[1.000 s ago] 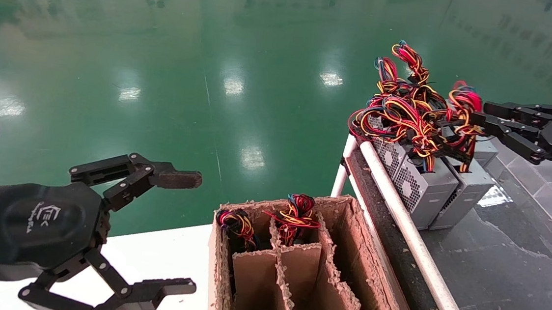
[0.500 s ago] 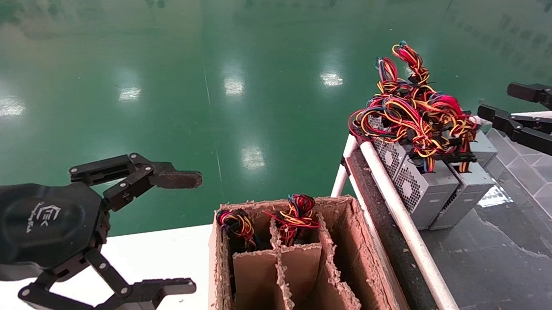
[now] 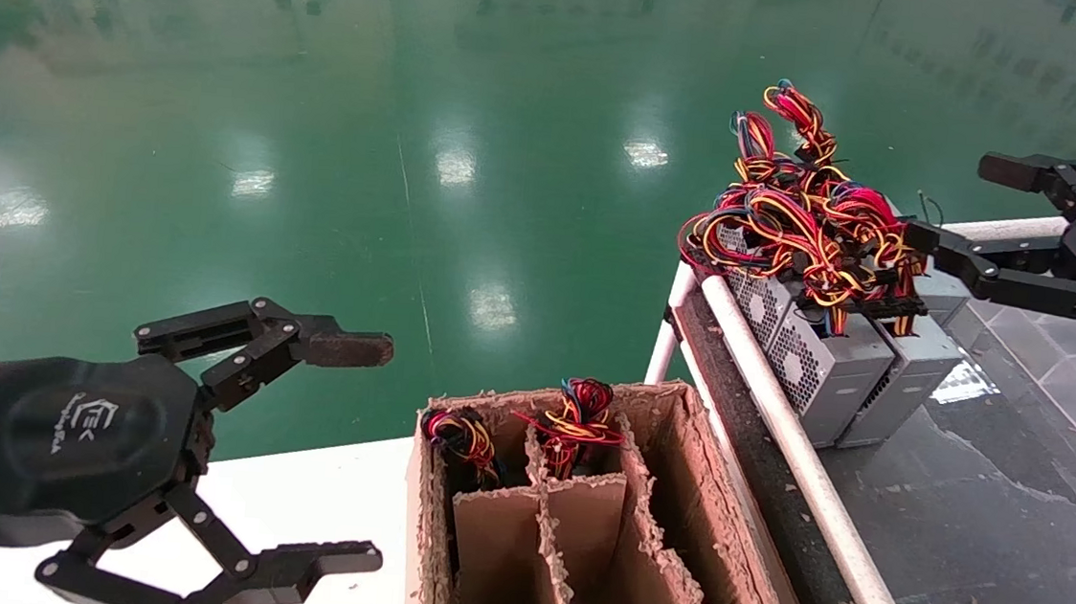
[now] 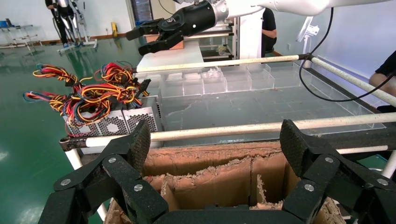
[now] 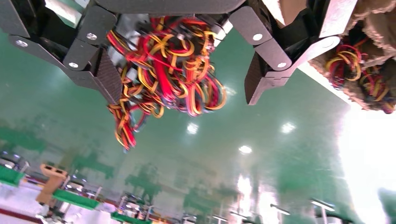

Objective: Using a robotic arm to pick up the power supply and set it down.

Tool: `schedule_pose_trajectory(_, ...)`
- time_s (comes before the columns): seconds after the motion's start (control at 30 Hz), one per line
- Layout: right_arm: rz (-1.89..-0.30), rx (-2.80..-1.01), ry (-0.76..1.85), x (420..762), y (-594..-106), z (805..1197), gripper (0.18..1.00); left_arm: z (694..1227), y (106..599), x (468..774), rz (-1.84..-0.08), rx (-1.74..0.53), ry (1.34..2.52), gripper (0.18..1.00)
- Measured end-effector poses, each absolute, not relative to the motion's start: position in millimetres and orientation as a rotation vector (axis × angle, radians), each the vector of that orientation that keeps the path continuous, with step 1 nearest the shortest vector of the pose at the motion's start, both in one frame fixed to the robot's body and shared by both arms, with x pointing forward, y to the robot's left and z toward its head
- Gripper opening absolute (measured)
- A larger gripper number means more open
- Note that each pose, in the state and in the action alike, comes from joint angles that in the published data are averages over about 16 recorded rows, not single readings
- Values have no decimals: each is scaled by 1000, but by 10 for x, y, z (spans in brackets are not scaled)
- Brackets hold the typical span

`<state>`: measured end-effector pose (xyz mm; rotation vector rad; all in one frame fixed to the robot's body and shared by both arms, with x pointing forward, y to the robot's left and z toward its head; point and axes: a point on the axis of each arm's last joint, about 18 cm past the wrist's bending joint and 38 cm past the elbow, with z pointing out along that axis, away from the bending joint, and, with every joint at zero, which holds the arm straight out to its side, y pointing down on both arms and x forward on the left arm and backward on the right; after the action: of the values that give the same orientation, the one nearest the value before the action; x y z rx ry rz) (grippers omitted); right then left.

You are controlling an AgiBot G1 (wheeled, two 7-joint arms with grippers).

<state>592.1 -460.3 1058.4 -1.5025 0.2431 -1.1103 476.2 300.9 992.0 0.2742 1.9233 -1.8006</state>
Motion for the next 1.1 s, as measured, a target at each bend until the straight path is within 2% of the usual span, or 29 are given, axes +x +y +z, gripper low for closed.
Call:
schedule_pose_trajectory(0.27, -1062, -1512, 164, 5835, -4390, 10543, 962, 9920, 3009, 4762, -1801, 274, 1923, 1001)
schedule_pose_trajectory(0.47, -1013, -1522, 103, 5744, -4207, 10493, 992, 9920, 3009, 4762, -1801, 274, 1923, 1001)
schedule_pose_trajectory(1.1, -790, -1562, -91, 5291, -3542, 10222, 1001, 9920, 3009, 4762, -1801, 274, 1923, 1001)
